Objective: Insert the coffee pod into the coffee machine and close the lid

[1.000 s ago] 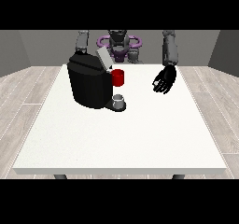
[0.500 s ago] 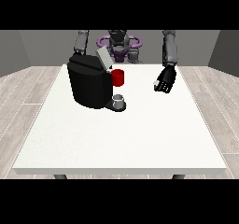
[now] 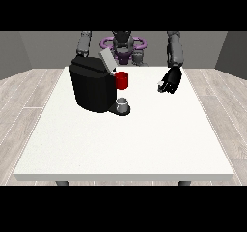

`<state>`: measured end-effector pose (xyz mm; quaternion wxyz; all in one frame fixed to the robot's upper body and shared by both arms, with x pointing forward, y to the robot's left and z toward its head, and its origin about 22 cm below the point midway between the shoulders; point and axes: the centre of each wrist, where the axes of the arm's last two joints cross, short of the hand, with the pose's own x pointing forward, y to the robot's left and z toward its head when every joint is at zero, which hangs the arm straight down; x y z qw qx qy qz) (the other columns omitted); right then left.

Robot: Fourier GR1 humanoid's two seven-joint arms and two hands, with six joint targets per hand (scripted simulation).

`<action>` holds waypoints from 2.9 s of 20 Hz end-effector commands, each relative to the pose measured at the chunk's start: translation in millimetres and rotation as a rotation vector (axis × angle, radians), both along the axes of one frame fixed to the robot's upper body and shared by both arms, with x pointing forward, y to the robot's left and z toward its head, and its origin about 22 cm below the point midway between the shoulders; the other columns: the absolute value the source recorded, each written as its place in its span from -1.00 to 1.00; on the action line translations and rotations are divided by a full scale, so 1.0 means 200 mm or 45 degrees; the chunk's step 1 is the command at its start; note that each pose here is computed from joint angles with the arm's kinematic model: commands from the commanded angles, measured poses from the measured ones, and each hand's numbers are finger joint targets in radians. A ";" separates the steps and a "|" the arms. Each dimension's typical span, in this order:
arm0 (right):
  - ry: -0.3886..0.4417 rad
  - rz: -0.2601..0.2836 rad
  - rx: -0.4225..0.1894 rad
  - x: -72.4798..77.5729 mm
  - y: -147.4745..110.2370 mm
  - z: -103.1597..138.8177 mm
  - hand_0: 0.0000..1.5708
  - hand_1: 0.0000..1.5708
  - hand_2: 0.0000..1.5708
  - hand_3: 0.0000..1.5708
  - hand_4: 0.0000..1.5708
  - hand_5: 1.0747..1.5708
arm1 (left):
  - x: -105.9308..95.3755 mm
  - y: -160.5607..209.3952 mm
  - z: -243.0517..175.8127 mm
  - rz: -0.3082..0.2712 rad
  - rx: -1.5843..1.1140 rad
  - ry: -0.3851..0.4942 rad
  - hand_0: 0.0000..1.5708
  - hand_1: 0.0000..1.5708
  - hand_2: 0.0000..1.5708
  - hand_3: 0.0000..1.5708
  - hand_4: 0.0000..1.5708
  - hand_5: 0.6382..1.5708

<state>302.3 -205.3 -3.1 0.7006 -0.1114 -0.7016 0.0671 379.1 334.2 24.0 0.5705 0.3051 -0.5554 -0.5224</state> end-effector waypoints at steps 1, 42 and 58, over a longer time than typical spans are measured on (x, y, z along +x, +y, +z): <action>0.048 -0.009 -0.016 -0.03 0.03 -0.06 -1.00 -1.00 -1.00 -1.00 -1.00 1.00 | 0.07 -0.04 0.11 -0.065 -0.154 -0.037 0.83 0.83 0.81 0.72 -0.38 1.00; -0.181 0.031 -0.001 0.21 -0.06 0.30 -1.00 -1.00 -1.00 -1.00 -1.00 1.00 | 0.39 -0.38 1.26 -0.090 -0.242 -0.180 0.64 0.64 0.68 0.61 -0.39 1.00; -0.218 0.013 0.047 0.21 0.01 0.29 -1.00 -1.00 -1.00 -1.00 -0.95 1.00 | 0.41 -0.40 1.26 -0.128 -0.250 -0.172 0.53 0.53 0.59 0.54 -0.44 1.00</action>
